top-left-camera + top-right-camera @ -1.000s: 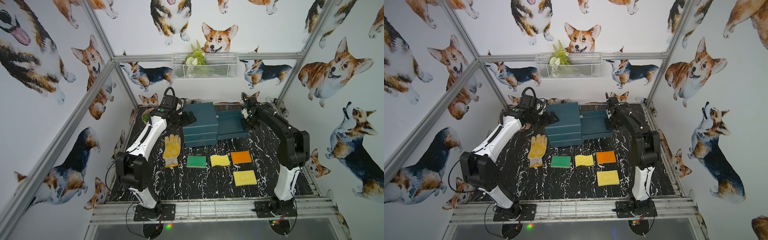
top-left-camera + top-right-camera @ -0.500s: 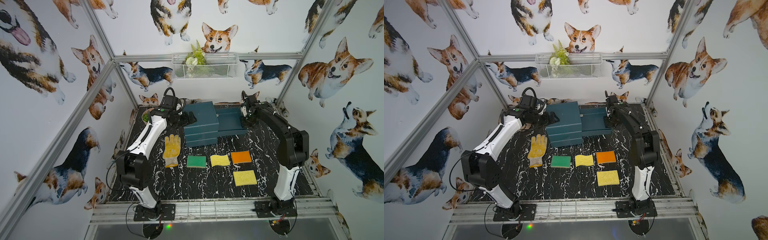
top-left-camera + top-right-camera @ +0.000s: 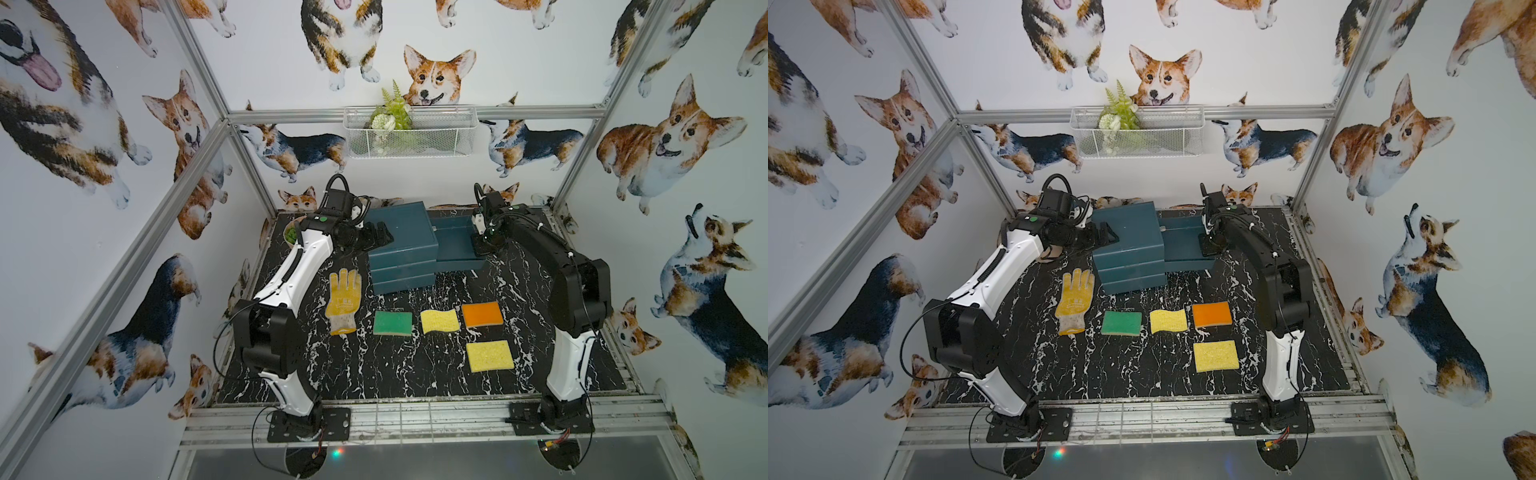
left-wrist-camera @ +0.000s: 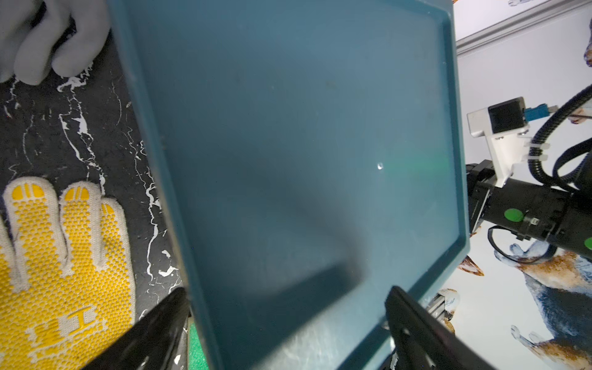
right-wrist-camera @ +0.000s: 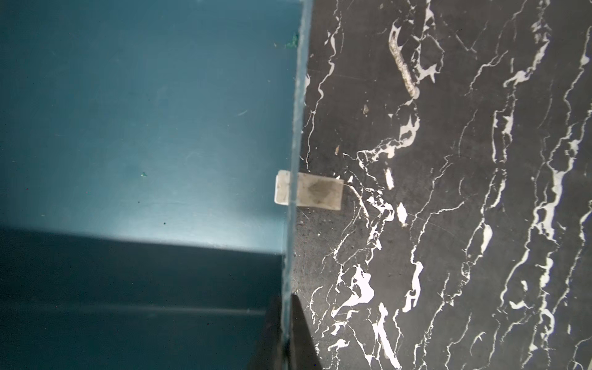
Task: Take the sponge out of the drawer
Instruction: Close the drawer of the storage box.
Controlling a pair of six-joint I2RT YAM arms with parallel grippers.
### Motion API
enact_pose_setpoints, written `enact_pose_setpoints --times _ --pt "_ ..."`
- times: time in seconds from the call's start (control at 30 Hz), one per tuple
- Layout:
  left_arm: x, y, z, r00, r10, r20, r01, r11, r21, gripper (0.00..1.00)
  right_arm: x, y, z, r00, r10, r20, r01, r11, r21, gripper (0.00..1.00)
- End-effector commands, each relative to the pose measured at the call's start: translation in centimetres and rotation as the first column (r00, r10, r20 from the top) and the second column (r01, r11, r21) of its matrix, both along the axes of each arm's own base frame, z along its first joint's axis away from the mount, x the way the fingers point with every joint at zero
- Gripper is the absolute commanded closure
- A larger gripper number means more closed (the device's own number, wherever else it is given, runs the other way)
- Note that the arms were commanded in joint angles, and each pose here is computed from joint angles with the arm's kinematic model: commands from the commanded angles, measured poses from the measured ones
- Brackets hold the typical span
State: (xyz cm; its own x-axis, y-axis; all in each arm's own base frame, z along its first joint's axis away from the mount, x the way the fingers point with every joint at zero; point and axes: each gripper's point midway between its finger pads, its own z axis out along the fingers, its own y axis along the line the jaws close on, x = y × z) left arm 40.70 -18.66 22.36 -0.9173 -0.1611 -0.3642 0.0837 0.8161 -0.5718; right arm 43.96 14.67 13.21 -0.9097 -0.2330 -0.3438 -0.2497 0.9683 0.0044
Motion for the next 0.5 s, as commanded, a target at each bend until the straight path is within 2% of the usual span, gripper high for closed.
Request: enact_pose_setpoints --times 0.0,0.47 --pt "0.6 -0.6 0.8 0.999 -0.032 0.037 0.033 0.999 -0.035 0.02 0.2 1.5 0.3 0.998 0.060 0.018 -0.060 0.998 0.021 1.00" --pt "1.2 -0.7 0.5 0.999 -0.043 0.033 0.045 0.998 -0.053 0.02 -0.5 7.2 0.1 0.990 0.136 0.023 -0.137 0.990 0.030 1.00"
